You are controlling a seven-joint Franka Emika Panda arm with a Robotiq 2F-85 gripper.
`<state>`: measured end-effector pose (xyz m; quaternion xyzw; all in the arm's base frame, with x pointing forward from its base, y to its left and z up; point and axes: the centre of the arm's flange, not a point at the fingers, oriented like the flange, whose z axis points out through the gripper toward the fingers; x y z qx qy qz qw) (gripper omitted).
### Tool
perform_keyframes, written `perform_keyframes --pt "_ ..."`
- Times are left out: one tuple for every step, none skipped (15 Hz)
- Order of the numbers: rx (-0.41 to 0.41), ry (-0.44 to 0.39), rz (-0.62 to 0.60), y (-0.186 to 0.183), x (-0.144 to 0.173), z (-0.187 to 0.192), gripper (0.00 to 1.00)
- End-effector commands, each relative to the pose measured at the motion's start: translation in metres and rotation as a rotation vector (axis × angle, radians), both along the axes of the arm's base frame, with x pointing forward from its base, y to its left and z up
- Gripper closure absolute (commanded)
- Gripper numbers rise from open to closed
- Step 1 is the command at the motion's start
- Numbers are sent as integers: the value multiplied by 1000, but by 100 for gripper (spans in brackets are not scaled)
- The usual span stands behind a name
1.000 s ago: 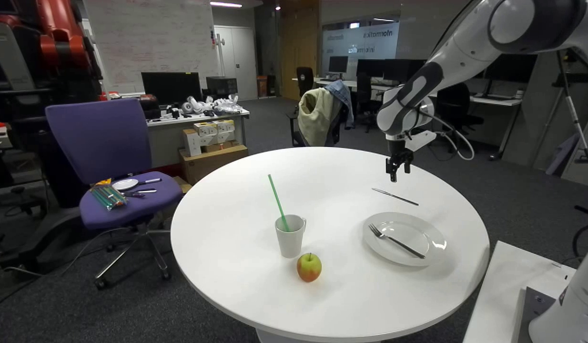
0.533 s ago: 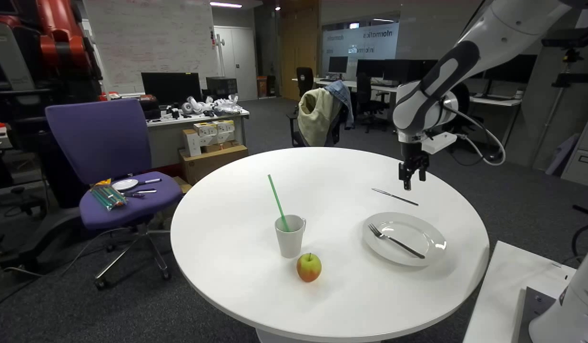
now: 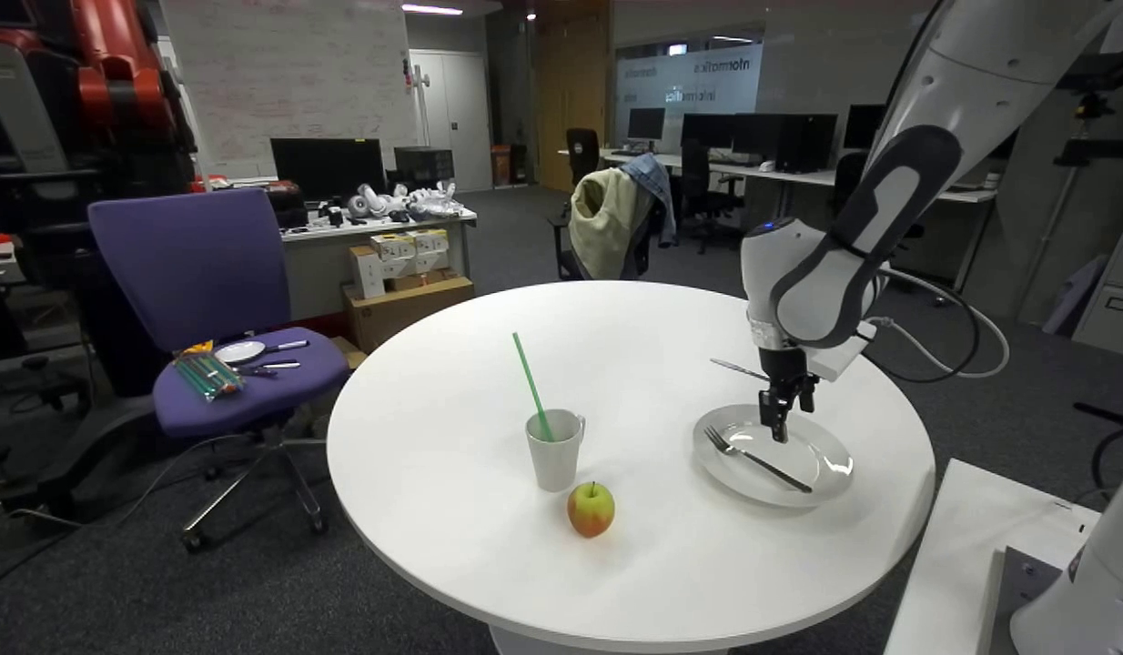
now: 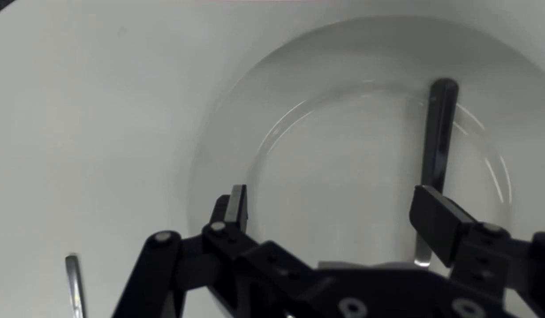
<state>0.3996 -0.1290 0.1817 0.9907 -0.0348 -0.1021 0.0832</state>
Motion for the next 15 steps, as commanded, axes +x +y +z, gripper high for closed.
perform_keyframes --pt "-6 -12 14 28 -18 -10 0" --pt "2 -9 9 33 -20 -11 0" --pt "19 -16 2 36 -21 -13 0" --pt "42 -34 -19 39 -21 -15 0" --pt "65 -48 -35 41 -21 -17 0" --pt "94 -67 -60 44 -21 -19 0" --pt "117 -73 -84 40 -15 -8 0" --pt "136 -77 -108 41 -14 -9 0" --pt "151 -79 -122 42 -12 -9 0" --pt "161 -82 -132 43 -10 -10 0" --pt "168 -88 -140 42 -8 -9 0" --pt "171 -91 -150 40 -7 -9 0" --pt "172 -95 -156 38 -5 -8 0" --pt "164 -96 -159 35 -1 -9 0" --pt "159 -97 -159 33 3 -10 0"
